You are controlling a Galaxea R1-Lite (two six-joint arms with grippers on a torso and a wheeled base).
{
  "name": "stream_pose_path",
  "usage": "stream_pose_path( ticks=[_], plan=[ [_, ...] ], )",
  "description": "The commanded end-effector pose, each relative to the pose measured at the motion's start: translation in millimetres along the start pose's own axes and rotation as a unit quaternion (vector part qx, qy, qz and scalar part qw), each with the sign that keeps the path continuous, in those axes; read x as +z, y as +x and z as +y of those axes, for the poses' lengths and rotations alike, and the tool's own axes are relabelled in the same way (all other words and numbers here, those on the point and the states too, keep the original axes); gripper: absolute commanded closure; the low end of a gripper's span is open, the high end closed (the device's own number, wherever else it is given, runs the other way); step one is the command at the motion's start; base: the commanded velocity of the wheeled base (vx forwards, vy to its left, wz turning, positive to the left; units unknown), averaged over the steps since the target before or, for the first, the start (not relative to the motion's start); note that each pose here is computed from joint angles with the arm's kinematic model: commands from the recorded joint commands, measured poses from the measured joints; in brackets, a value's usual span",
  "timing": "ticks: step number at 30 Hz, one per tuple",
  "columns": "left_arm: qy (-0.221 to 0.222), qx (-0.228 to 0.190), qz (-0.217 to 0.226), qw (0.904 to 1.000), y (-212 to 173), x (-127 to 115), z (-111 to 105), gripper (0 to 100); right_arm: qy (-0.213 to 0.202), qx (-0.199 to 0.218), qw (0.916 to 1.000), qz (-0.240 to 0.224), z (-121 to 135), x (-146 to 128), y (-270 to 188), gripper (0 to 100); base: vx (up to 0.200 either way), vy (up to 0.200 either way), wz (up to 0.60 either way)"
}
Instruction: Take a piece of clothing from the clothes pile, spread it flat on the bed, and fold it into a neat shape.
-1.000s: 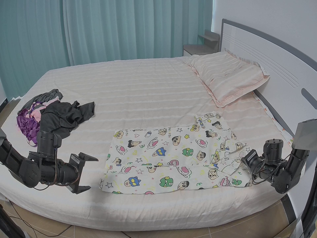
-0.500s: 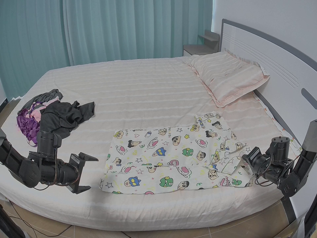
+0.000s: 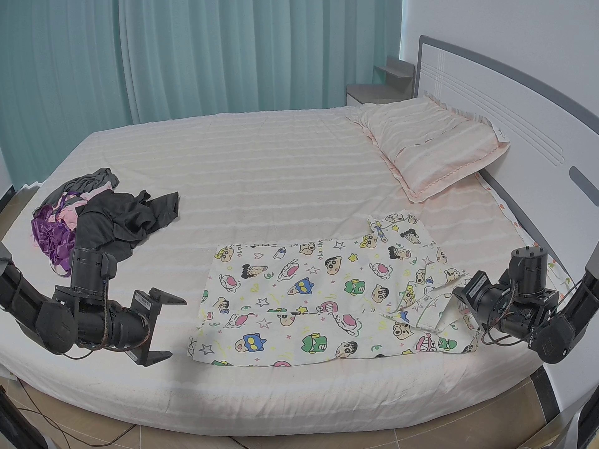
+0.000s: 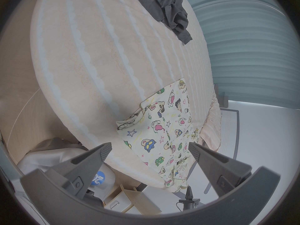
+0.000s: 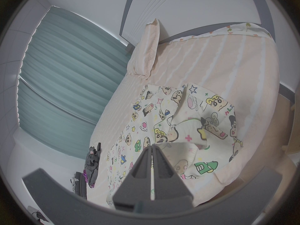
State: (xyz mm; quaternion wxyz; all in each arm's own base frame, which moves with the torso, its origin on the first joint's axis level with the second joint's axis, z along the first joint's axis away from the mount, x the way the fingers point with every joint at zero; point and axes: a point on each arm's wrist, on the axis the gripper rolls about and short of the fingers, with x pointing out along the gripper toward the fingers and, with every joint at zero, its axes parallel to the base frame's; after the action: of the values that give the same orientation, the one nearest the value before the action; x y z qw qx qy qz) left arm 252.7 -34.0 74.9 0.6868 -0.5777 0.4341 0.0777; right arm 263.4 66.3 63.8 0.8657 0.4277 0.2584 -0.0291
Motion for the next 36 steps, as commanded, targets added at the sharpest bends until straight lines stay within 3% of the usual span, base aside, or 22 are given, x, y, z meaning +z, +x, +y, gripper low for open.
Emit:
stream_pose_path(
  ticks=[1,6,11,17,20,21,27,36],
  plan=[
    [-0.001,0.001,0.008,1.0,0.7,-0.7,1.1,0,-0.01,0.01,0.9999,-0.003,12.4,3.0,-12.4,100,0.0,0.0,0.0],
    [0.0,0.0,0.011,0.9999,-0.1,-1.9,1.1,0,-0.021,0.01,0.9997,-0.008,23.9,9.0,-26.5,100,0.0,0.0,0.0],
    [0.002,0.001,0.014,0.9999,-0.6,-4.3,1.5,0,-0.034,0.0,0.9993,0.016,29.0,3.3,-35.4,100,0.0,0.0,0.0],
    [0.002,0.002,0.014,0.9999,-0.2,-4.3,2.1,0,-0.032,-0.02,0.9989,0.027,18.4,-1.5,-35.3,100,0.0,0.0,0.0],
    [0.002,0.002,0.015,0.9999,-0.1,-4.7,2.1,0,-0.005,-0.05,0.9982,0.035,3.1,2.5,-21.9,100,0.0,0.0,0.0],
    [0.003,0.002,0.015,0.9999,0.0,-5.1,2.0,0,0.011,-0.065,0.9969,0.042,-5.1,3.7,-12.5,0,0.0,0.0,0.0],
    [0.004,0.003,0.018,0.9998,0.3,-6.3,2.1,0,0.031,-0.074,0.995,0.06,-24.1,2.3,11.4,0,0.0,0.0,0.0],
    [0.01,0.011,0.028,0.9995,1.6,-13.0,5.9,0,0.036,-0.045,0.9982,0.017,-49.3,-2.4,51.2,0,0.0,0.0,0.0]
  ],
)
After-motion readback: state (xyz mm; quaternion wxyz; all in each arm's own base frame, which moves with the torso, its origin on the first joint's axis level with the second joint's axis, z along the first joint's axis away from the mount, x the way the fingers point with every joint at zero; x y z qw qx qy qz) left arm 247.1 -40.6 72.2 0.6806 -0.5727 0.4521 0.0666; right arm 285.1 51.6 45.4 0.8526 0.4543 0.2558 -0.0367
